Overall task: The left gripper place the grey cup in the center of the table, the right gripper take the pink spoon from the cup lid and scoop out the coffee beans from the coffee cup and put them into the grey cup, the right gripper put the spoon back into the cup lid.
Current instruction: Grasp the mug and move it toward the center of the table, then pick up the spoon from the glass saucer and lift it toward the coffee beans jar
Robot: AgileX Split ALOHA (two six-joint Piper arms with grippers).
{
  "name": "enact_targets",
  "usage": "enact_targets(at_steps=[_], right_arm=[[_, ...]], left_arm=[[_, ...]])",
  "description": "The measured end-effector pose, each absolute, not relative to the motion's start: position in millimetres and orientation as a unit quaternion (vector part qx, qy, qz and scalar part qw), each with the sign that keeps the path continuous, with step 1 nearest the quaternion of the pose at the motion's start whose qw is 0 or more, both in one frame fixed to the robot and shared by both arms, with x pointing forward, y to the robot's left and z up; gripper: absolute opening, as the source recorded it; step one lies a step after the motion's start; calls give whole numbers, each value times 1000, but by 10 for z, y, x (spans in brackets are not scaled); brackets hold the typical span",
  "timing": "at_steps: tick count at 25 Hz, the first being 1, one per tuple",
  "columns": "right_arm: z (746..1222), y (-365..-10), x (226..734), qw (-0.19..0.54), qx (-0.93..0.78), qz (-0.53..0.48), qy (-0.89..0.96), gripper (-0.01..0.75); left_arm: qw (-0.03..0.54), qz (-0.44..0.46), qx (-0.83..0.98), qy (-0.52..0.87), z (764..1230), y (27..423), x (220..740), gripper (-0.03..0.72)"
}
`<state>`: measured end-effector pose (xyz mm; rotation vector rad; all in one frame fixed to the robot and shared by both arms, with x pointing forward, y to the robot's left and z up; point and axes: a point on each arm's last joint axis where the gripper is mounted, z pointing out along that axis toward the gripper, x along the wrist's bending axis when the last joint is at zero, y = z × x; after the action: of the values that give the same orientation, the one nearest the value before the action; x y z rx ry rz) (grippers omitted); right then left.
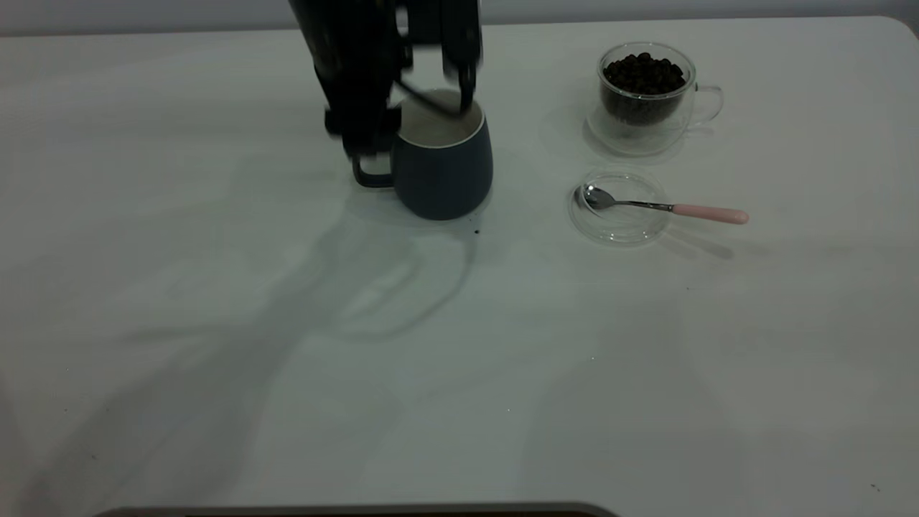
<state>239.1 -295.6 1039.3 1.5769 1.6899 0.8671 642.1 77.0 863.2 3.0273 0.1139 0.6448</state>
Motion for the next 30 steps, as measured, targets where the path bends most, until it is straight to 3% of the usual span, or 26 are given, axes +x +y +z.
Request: enact_targets(at_steps=[7, 18, 20, 24, 30], right_arm=[[10393, -2956, 2391, 330, 603, 332, 646, 580], [10393, -2956, 2391, 330, 603, 332, 646, 580], [10393, -2956, 2391, 330, 603, 332, 646, 580], [10393, -2956, 2391, 330, 603, 332, 646, 580], [10393, -2956, 2391, 330, 603, 332, 646, 580]], left_arm=[[46, 241, 948, 201, 9837, 962, 6221, 567], [41, 326, 824, 461, 11476, 1736, 5369, 567], [43, 338, 803, 489, 11681, 1881, 5182, 567], [100, 357, 769, 521, 11984, 2048, 4903, 567], [171, 319, 754, 549, 12077, 2281, 4345, 567]])
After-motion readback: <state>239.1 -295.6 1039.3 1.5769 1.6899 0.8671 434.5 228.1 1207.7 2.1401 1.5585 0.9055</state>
